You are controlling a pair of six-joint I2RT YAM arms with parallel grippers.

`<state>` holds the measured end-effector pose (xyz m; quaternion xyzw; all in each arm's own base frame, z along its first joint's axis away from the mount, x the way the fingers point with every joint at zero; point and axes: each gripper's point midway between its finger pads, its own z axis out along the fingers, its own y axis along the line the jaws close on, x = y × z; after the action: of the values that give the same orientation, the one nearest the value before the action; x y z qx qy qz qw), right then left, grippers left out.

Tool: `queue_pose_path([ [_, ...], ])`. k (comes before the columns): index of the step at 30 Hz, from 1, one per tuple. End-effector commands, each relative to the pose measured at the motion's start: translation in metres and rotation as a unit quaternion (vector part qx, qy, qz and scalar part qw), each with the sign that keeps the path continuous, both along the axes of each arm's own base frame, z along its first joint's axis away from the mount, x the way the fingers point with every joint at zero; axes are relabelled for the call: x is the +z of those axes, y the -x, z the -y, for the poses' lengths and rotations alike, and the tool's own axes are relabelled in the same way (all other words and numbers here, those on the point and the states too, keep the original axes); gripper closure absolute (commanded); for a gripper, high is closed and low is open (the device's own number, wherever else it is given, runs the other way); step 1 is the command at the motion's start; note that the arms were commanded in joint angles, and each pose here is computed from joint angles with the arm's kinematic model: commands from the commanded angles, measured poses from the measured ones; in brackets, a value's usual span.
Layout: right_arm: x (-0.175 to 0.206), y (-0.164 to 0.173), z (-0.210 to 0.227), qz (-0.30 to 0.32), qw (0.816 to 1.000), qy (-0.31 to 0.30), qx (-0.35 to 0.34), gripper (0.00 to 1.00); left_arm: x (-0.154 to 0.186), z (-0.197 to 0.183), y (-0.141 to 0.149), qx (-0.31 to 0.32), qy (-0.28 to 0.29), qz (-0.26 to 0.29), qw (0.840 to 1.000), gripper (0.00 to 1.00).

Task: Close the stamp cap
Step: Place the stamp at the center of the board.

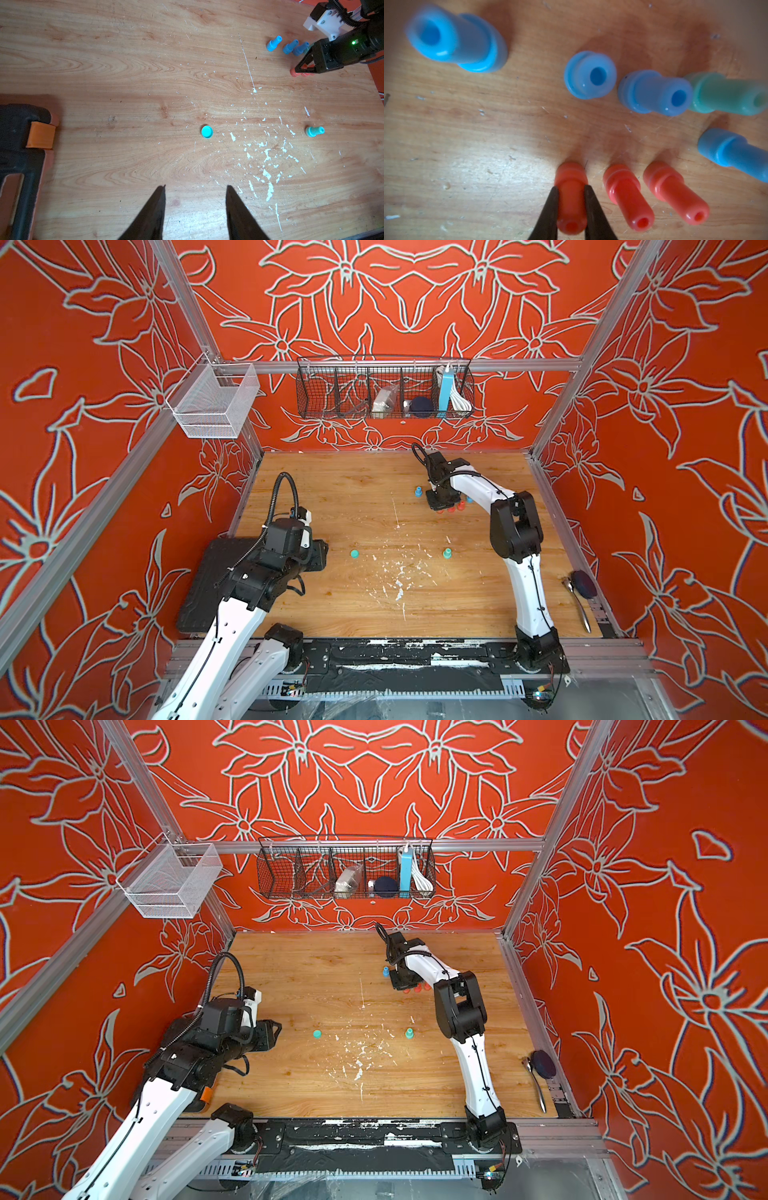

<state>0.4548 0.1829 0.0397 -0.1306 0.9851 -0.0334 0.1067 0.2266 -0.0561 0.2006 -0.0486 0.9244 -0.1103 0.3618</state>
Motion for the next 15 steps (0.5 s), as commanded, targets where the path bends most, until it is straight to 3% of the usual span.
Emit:
queue_pose_path([
  [1,-0.0456,0.0221,0.0142,-0.069,0.997,0.032,0.002,0.89,0.0015,-0.0033,-0.0021,0.002,-0.007,0.007,1.0,0.52],
  [15,-0.0383,0.0142,0.0121,-0.064,0.997,0.032,0.006,0.84,0.0014,-0.0036,-0.0021,0.003,-0.007,0.007,1.0,0.52],
])
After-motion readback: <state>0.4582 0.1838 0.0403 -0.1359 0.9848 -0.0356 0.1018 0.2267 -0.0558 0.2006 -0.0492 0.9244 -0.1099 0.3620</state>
